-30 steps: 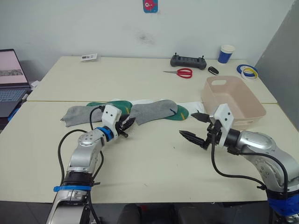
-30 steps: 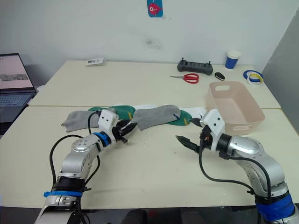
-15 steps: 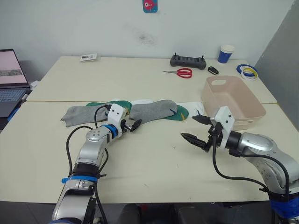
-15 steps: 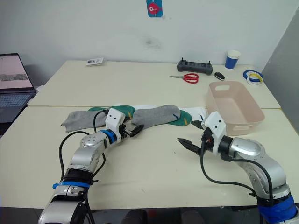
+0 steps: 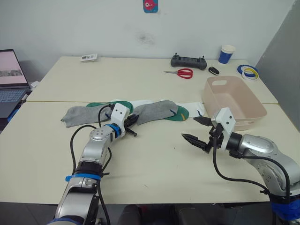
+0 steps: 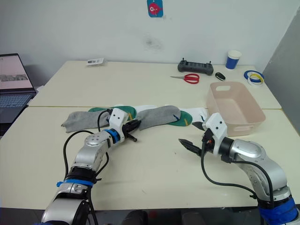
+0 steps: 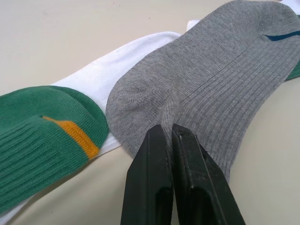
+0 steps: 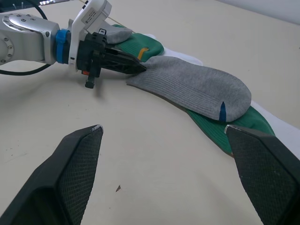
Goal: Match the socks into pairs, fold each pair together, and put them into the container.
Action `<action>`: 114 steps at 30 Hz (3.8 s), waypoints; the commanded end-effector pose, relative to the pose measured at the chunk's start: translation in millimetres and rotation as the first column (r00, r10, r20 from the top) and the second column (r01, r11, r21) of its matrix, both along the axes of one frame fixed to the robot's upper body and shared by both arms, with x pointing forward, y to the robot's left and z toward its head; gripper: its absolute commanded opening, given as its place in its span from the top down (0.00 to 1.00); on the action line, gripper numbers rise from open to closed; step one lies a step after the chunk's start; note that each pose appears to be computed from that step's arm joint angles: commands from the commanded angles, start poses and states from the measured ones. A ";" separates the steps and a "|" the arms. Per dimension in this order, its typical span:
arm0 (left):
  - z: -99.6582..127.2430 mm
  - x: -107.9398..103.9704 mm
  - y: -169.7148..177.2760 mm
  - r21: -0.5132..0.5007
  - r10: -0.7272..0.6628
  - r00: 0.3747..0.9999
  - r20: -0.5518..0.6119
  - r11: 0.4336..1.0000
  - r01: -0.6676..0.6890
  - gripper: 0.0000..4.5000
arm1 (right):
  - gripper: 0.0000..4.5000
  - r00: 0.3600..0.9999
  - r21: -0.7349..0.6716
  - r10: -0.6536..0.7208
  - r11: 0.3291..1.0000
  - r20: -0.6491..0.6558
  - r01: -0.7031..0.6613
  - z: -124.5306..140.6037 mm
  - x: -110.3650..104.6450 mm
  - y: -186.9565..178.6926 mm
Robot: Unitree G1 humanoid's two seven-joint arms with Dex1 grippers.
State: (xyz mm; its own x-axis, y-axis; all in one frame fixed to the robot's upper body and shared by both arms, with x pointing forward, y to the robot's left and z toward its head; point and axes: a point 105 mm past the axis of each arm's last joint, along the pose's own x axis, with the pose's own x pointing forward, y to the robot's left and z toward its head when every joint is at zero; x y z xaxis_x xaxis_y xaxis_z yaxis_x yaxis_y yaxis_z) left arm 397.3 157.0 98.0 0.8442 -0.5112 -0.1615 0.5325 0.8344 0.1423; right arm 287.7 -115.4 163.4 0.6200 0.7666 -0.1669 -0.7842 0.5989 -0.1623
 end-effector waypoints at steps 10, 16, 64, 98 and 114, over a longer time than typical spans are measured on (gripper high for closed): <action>21.8 -89.0 61.9 0.074 0.029 0.999 -0.044 0.997 -0.025 0.99 | 0.00 0.999 0.010 0.025 1.000 0.046 -0.025 8.8 -1.1 0.8; 17.6 -125.6 96.9 0.124 0.093 0.987 -0.133 0.989 -0.076 0.99 | 0.00 0.998 0.016 0.060 0.998 0.034 -0.061 5.4 -0.3 7.1; 80.1 -118.9 -5.7 0.018 -0.413 0.910 -0.032 0.910 0.413 0.08 | 0.00 0.995 -0.066 0.096 0.993 0.025 -0.095 0.2 -5.2 -1.6; 17.4 -76.6 -34.3 0.113 -0.443 0.890 -0.107 0.884 0.454 0.99 | 0.00 0.986 -0.058 0.162 0.985 0.041 -0.160 8.1 -8.5 10.9; 38.0 -110.3 -85.0 -0.022 -0.646 0.750 -0.142 0.759 0.650 0.99 | 0.00 0.991 -0.058 0.128 0.990 0.042 -0.126 4.8 -2.5 5.1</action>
